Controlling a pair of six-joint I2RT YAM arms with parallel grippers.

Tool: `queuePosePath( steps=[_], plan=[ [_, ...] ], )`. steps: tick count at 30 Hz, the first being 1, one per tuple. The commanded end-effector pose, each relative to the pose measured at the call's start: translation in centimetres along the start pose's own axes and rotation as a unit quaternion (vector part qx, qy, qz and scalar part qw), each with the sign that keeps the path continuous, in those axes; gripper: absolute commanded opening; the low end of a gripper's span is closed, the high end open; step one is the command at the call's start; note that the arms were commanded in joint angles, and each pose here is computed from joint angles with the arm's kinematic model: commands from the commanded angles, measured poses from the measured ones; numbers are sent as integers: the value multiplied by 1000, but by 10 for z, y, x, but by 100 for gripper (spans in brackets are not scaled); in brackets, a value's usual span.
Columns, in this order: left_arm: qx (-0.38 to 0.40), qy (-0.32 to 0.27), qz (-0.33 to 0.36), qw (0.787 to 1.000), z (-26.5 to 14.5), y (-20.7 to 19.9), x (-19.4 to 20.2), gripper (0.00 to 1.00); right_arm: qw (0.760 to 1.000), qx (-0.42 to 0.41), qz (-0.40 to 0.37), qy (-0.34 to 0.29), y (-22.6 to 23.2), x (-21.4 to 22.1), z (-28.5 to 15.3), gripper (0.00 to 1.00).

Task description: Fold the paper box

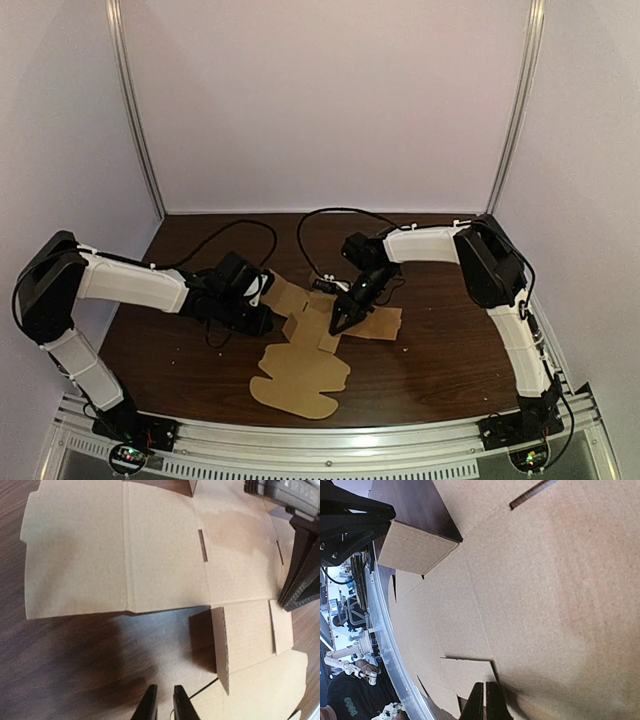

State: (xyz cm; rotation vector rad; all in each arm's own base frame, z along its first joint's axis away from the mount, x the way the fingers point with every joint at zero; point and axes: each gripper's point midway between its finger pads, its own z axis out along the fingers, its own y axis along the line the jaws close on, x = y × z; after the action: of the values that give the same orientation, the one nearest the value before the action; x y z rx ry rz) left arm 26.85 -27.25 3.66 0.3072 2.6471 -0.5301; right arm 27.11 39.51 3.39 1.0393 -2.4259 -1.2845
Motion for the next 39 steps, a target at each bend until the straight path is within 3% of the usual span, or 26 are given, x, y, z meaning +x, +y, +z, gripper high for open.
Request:
queuePosePath(
  steps=[1,7,18,27,39],
  plan=[
    [43,-35,-6,998,8,-17,-18,10,993,89,45,62,-64,40,34,5],
    [101,-41,11,994,10,-46,-28,2,993,89,45,61,-62,38,33,5],
    [141,21,68,987,24,-76,-6,0,993,94,42,61,-63,38,31,4],
    [122,80,80,986,48,-67,23,0,993,91,46,63,-63,39,32,4],
    [73,96,73,990,65,-43,38,0,998,19,7,52,-24,38,26,6]
  ],
)
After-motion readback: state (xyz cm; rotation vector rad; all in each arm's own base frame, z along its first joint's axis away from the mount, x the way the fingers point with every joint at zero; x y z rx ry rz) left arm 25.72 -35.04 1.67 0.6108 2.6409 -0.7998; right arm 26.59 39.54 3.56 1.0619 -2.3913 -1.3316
